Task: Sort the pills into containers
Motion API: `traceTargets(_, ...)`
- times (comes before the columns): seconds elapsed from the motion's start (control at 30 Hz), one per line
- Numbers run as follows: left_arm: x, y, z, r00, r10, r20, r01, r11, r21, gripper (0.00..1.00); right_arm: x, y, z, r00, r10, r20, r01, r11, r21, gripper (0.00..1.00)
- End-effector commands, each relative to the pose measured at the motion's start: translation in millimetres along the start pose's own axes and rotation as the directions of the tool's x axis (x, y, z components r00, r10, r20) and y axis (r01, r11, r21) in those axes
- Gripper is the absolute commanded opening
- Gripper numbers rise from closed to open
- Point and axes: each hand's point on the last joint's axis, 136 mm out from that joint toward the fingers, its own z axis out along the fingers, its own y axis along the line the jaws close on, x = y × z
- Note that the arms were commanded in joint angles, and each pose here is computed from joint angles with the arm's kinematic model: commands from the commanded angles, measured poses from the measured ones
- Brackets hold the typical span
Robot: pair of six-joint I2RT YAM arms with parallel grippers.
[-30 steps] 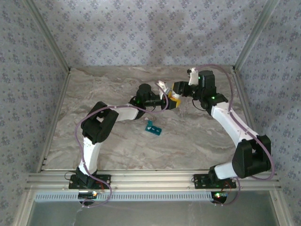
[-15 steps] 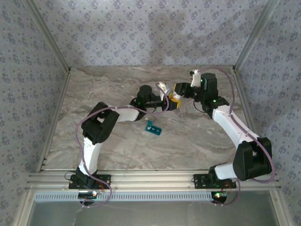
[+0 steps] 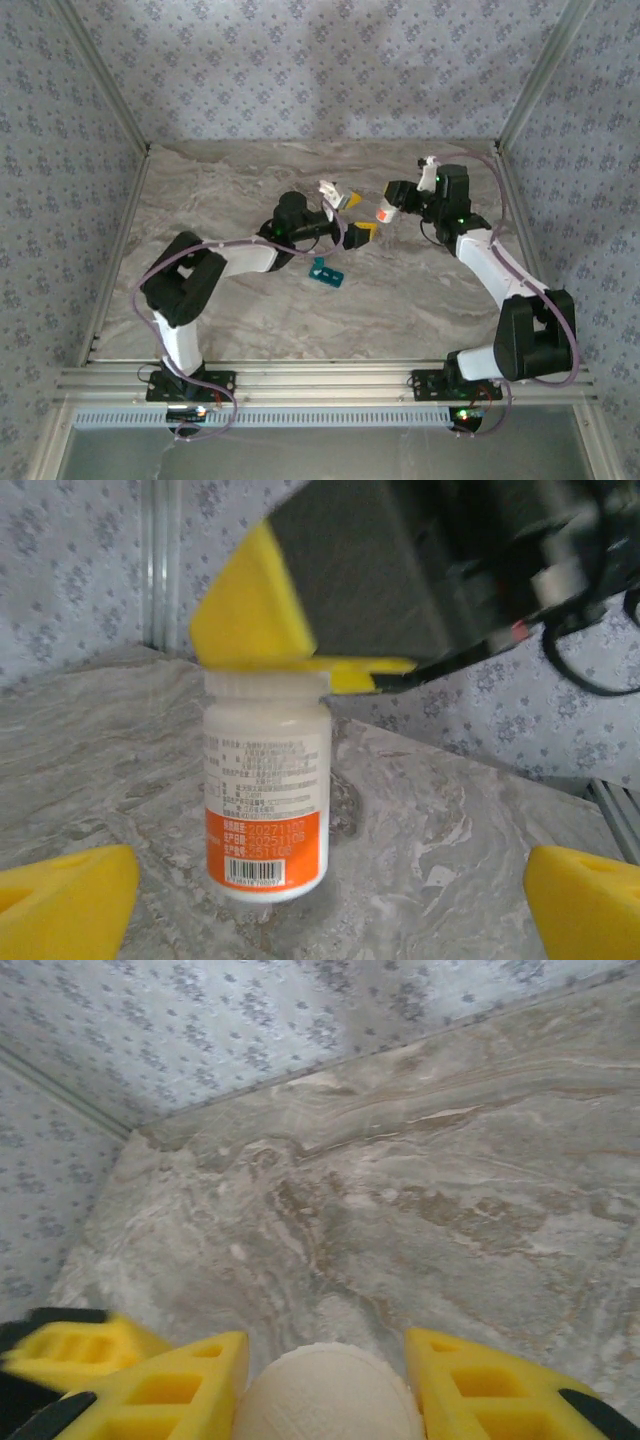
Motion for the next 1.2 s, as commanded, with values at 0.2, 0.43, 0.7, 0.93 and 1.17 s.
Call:
traceTargets(0.2,-8,38,-29,0.996,0.059,-0.074,-0.079,0.951,-0.299,0.98,-2,-42,-9,0.966,-0.199,0.165,0.157,0.958,0.238,0.23)
traceTargets(0.43,-15,73,-37,0.999,0.029,-0.040,-0.045,0.872,-0.488,0.98,17,-65,-8,0.948,-0.267,0.171,0.191,0.911,0.364,0.23)
traceTargets(0.7,-18,94,-54,0.998,0.019,-0.059,-0.052,0.782,-0.621,0.98,50,-80,5,0.953,-0.267,0.141,0.191,0.894,0.405,0.23)
traceTargets(0.93,-16,96,-64,0.994,0.025,-0.106,-0.088,0.755,-0.649,0.98,67,-89,5,0.962,-0.236,0.139,0.160,0.897,0.412,0.25)
traceTargets(1.17,-8,101,-70,0.987,-0.016,-0.162,-0.100,0.723,-0.683,0.98,81,-96,2,0.970,-0.208,0.125,0.138,0.897,0.420,0.52)
